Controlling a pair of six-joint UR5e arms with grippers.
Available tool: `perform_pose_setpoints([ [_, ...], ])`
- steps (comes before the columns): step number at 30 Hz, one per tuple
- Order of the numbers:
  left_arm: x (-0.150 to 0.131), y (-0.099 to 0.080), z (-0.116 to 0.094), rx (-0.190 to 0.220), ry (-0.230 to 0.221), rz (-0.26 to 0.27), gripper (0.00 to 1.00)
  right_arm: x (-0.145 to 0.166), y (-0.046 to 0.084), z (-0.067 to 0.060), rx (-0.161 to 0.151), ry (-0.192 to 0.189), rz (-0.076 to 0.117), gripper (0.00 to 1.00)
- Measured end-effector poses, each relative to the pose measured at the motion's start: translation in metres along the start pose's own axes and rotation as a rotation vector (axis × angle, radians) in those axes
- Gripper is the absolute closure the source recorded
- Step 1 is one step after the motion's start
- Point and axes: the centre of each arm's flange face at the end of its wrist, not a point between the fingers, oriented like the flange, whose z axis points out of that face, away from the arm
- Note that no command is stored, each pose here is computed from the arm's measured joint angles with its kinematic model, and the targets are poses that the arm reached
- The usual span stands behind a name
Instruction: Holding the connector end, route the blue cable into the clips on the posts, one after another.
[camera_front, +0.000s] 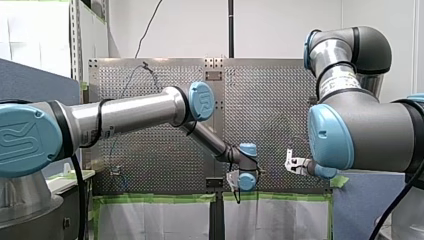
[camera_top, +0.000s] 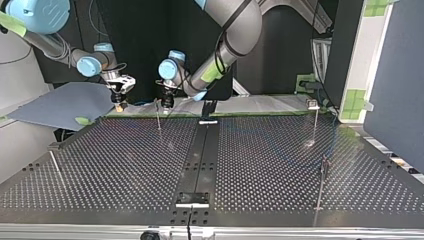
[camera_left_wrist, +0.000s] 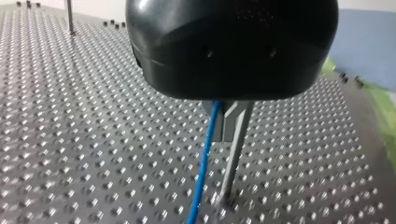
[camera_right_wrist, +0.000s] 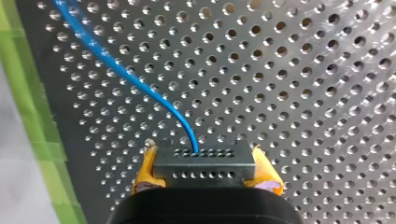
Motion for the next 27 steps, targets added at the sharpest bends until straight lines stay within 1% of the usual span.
perform_pose_setpoints([
  [7, -0.007, 0.020, 0.011, -0.040, -0.004, 0.003, 1.00, 0.005, 0.003, 0.009, 0.002, 0.017, 0.000, 1.00],
  [11, -0.010, 0.027, 0.017, -0.041, -0.003, 0.004, 1.00, 0.010, 0.005, 0.015, 0.006, 0.029, -0.002, 1.00],
  [15, -0.015, 0.028, 0.023, -0.041, -0.015, 0.000, 1.00, 0.011, 0.005, 0.020, 0.017, 0.035, 0.004, 1.00],
  [19, -0.024, 0.026, 0.031, -0.039, -0.035, -0.009, 1.00, 0.005, 0.007, 0.025, 0.022, 0.027, 0.008, 1.00],
  [21, -0.029, 0.025, 0.034, -0.039, -0.045, -0.013, 1.00, 0.001, 0.009, 0.028, 0.022, 0.017, 0.006, 1.00],
  [24, -0.032, 0.028, 0.038, -0.045, -0.052, -0.015, 1.00, 0.000, 0.011, 0.032, 0.020, 0.004, 0.005, 1.00],
  [27, -0.034, 0.031, 0.041, -0.050, -0.056, -0.016, 1.00, 0.003, 0.012, 0.036, 0.023, -0.001, 0.008, 1.00],
])
